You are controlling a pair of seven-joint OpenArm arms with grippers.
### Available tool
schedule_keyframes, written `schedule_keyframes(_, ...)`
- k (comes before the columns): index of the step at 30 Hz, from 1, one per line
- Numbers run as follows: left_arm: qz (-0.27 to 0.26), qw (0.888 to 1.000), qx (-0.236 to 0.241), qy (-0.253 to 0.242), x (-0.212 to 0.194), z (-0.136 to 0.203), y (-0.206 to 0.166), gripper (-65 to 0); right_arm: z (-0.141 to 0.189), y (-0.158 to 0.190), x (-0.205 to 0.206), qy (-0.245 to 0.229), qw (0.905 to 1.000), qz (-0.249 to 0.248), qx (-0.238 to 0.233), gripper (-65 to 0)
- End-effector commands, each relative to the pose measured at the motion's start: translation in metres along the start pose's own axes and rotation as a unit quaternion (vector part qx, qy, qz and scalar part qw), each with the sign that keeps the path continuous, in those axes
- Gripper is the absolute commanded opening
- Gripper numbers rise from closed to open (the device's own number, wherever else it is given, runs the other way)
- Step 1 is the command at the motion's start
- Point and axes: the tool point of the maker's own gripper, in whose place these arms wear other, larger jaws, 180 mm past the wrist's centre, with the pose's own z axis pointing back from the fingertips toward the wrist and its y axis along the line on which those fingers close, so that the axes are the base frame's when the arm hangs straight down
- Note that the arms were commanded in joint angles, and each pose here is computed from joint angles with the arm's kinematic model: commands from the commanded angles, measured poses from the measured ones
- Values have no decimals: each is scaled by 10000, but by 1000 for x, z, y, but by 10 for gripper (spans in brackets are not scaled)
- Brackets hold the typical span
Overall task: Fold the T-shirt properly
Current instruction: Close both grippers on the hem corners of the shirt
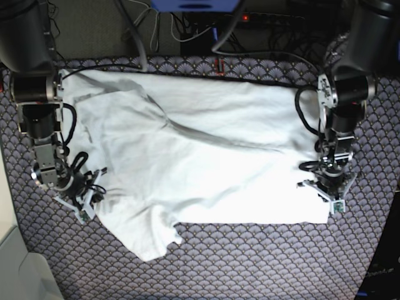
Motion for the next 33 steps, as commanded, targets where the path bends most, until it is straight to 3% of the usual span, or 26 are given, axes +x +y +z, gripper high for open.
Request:
schedule_keyframes(1,-82,9976,-62,681,-35,5,-2,-650,0,-1,-11,357,9993,143,0,-650)
schedule_keyframes(11,-116,9982,-55,585,-45,9,0,-643,0,0,-10,350,9993,136,4,-650)
schedule_keyframes(15,18,9996,-85,280,-13,4,-9,-643,0,0,-10,350,9993,136,4,-650)
schedule_keyframes(23,768,9964,-174,302,46,5,-10,-638,0,0,-11,361,9992,142,6,-650)
schedule_keyframes(25,812,9960,-211,305,56,7,-10,-612,0,0,-11,361,9992,142,6,-650)
schedule_keyframes(30,794,9965,-257,66,74,16,-10,-441,0,0,-11,361,9992,142,6,-650)
schedule_keyframes(33,732,9970,-232,-10,72,19,-8,-400,0,0,-11,361,9992,142,6,-650)
